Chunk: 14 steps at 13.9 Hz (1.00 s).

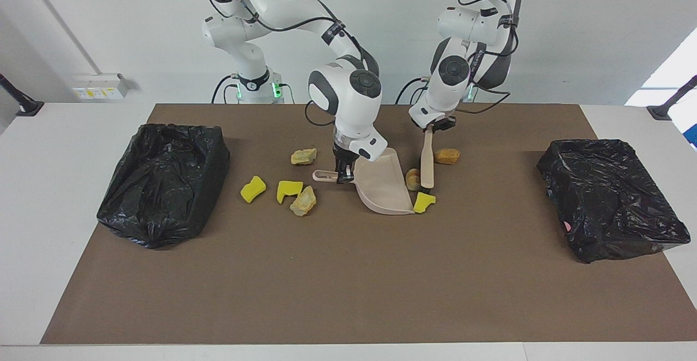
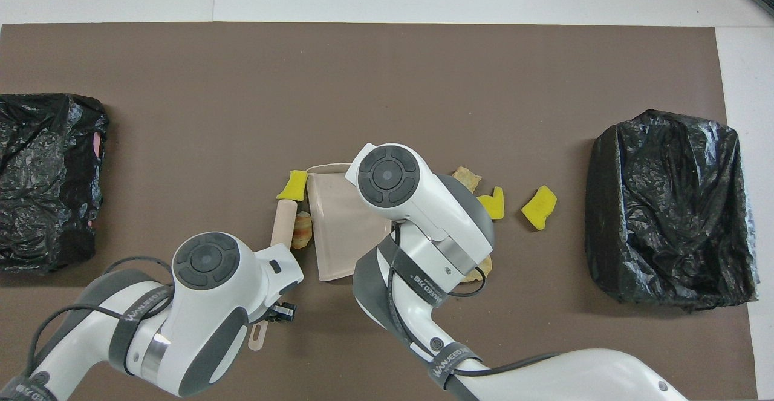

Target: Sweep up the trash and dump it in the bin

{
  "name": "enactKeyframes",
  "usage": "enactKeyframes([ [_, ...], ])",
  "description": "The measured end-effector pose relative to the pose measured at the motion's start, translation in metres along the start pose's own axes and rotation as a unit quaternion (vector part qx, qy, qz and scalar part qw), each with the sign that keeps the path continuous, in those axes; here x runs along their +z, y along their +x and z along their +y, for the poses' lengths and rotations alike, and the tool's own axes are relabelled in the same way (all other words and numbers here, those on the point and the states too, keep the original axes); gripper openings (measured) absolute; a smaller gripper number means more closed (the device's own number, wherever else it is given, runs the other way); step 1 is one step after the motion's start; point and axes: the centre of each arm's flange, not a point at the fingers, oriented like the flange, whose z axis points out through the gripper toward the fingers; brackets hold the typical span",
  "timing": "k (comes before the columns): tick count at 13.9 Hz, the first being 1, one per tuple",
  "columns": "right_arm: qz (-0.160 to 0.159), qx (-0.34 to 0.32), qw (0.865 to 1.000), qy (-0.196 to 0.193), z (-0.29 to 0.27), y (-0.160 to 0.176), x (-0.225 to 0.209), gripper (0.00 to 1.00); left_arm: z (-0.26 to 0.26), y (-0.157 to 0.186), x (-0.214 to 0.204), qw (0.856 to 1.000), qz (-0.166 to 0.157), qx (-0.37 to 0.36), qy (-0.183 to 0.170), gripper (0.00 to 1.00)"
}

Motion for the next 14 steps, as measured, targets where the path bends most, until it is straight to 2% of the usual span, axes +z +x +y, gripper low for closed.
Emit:
enactKeyframes([
  [2,0.002,0.0,1.0,-0.001,-0.001,0.0,0.004,0.31,0.031,-0.004,-0.009,0.999,0.009,0.015,-0.028,0.26],
  [4,0.002,0.002,1.0,-0.002,-0.001,0.001,0.005,0.31,0.051,-0.004,-0.024,0.999,0.017,0.028,-0.036,0.26],
  [7,0.003,0.002,1.0,-0.002,-0.002,0.002,0.005,0.31,0.049,-0.007,-0.044,0.999,-0.016,0.005,-0.034,0.26],
  [10,0.002,0.002,1.0,-0.002,-0.002,0.002,0.005,0.31,0.04,-0.015,-0.045,0.995,-0.058,-0.079,-0.016,0.26],
  [14,0.002,0.002,1.0,-0.002,-0.002,0.002,0.005,0.31,-0.003,-0.031,-0.06,0.98,-0.091,-0.172,0.037,0.26],
])
